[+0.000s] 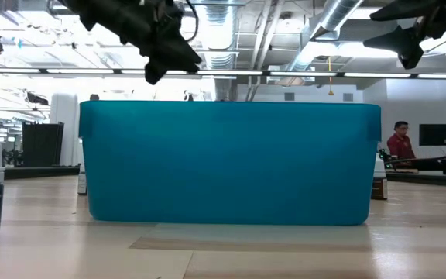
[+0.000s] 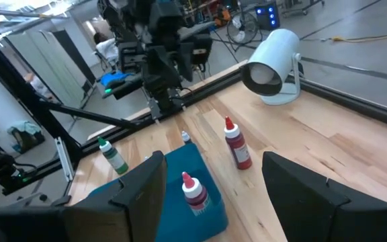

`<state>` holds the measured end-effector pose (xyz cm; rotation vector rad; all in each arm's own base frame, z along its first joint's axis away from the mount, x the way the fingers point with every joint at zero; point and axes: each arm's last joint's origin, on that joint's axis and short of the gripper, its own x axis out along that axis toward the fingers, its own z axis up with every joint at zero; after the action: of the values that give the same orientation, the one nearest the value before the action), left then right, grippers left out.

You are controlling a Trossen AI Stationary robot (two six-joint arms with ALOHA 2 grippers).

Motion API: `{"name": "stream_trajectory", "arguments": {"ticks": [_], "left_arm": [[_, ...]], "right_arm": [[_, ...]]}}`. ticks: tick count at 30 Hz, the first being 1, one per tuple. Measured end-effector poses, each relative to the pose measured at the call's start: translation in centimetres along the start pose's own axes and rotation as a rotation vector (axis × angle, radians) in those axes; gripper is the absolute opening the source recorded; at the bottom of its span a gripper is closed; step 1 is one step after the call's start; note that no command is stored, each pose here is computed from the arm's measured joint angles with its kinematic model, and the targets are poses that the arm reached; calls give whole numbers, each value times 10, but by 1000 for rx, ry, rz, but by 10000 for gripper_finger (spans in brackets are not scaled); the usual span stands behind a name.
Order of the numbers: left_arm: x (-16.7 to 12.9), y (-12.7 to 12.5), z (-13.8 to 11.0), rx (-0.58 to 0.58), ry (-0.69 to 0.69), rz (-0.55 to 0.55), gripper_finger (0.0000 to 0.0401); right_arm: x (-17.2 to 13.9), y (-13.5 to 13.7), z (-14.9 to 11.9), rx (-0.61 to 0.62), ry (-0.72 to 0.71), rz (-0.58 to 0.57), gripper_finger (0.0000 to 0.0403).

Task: Pick & Place food coloring
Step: Put the big red food coloring bottle into the blue container

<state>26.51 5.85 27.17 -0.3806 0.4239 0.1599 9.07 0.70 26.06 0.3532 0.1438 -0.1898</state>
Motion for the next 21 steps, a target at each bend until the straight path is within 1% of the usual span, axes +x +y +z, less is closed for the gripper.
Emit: {"name": "stream_trajectory", "arguments": {"ticks": [2, 4, 7, 9, 12, 15, 21], "left_arm": [[6, 4, 1, -14, 14, 3, 87], [10, 7, 1, -64, 29, -2, 87], [13, 11, 0, -80, 44, 0, 87], [13, 12, 0, -66, 51, -11, 87], [13, 10, 1, 3, 56, -71, 87], [13, 9, 1, -7, 64, -92, 87], [13, 10, 0, -2, 66, -92, 87]], "right_arm": [[0, 0, 0, 0, 0, -1, 235], [0, 0, 0, -1, 3, -2, 235], [0, 0, 0, -1, 3, -2, 235], [0, 0, 0, -1, 4, -3, 235], [0, 0, -1, -2, 5, -3, 235], [0, 0, -1, -2, 6, -4, 235], [0, 0, -1, -1, 6, -4, 235]]}}
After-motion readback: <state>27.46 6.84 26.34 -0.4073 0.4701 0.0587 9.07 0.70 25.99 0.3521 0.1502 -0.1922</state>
